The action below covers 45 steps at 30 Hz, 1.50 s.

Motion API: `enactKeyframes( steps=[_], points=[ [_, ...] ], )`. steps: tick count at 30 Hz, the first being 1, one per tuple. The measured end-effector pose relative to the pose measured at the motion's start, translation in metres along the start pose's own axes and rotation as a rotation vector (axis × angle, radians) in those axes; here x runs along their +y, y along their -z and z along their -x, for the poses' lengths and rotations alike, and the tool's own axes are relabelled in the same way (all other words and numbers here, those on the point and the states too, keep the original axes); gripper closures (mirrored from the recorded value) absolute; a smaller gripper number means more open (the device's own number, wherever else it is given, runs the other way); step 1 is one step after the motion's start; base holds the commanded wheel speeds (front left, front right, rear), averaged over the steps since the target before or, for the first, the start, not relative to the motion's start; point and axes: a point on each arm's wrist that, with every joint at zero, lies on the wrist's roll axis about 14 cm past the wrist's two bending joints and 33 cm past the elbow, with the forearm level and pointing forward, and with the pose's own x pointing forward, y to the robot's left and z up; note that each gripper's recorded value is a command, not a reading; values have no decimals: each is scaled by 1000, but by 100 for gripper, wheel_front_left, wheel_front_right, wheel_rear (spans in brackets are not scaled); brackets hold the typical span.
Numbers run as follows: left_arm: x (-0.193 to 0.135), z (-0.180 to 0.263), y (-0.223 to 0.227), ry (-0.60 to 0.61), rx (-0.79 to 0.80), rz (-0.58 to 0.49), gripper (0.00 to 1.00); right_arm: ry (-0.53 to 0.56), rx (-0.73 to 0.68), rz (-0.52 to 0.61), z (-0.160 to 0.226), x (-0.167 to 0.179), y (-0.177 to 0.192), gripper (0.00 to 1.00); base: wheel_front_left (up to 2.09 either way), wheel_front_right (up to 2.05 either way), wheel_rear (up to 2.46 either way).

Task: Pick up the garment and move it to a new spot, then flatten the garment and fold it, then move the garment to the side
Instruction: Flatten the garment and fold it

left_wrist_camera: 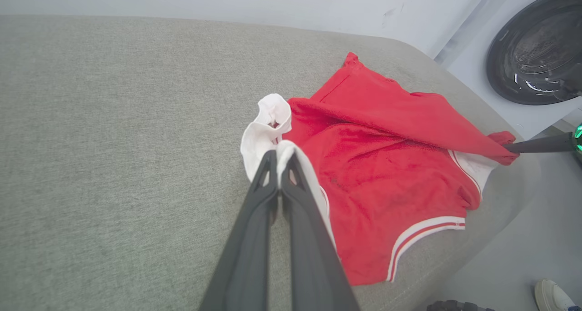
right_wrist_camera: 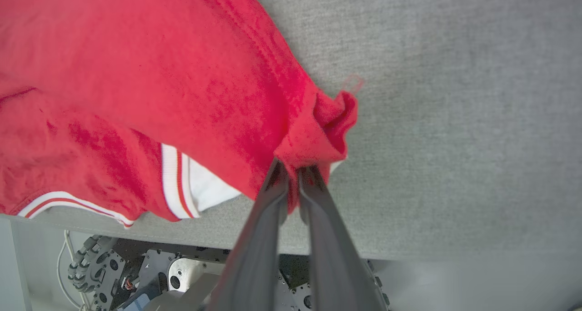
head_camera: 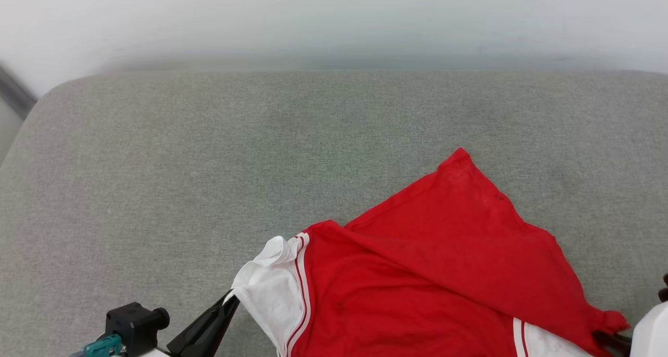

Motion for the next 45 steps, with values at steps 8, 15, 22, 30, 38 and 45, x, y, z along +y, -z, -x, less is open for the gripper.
enactKeyframes(
  steps=[8,15,22,30,38,45],
  points=[
    [0,4,-4,-8,-8,3,100,-91,-89,104,2,33,-51,0,0,0,0],
    [5,1,-7,-17,-7,-5,100,-211,-161,268,-2,95,-112,0,0,0,0],
    [11,-12,-7,-15,-5,-1,100,-223,-77,416,-43,140,-149,0,0,0,0],
    [19,-17,-1,-52,1,12,100,-160,63,484,-111,158,-169,0,0,0,0],
    [31,-14,6,-116,14,32,100,-138,211,506,-165,161,-147,0,0,0,0],
    [42,-7,15,-173,39,44,100,-142,266,533,-185,164,-136,100,0,0,0]
  ],
)
